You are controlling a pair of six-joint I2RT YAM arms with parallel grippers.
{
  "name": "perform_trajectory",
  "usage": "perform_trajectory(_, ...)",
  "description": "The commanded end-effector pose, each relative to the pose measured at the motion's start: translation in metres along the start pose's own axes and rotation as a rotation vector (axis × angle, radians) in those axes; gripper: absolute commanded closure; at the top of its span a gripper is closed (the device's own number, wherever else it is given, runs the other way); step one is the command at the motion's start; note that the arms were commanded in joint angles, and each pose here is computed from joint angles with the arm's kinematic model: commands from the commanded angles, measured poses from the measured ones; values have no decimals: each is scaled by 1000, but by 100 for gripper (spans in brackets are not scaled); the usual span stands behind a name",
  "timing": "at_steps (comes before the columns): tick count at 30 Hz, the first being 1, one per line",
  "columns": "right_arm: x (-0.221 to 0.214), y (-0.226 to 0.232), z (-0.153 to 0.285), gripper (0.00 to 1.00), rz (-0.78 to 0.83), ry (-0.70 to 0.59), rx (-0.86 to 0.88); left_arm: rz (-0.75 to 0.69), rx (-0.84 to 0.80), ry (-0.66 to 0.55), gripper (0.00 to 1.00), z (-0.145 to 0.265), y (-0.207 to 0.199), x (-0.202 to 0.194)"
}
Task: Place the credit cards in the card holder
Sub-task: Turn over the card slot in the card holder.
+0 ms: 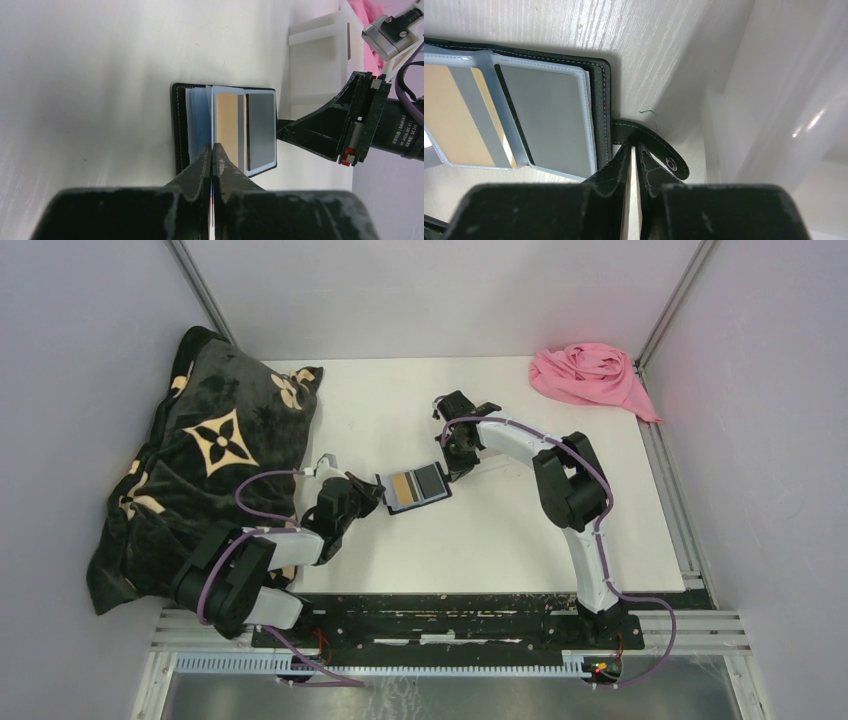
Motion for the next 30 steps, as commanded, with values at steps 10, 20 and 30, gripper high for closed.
perform_trajectory(10, 5, 2, 1, 89, 14, -17, 17, 22, -71, -73, 97, -7, -25, 16)
perform_trajectory(20, 6, 5, 3, 89, 11, -19, 26, 9, -95, -70, 97, -6, -36, 16)
perform_trajectory(30, 2, 11, 5, 90, 26, -15, 28, -8, -149, -54, 97, -17, -58, 13)
Point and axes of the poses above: each gripper's point midway between its finger pads, its own z axis back along the fingers, its own y axis along the line the jaws close on, x = y × z, the point moved 9 cm from there along z, back along the fingers, and after that the axes turned 11 degrees about -z, right-handed, at the moved point
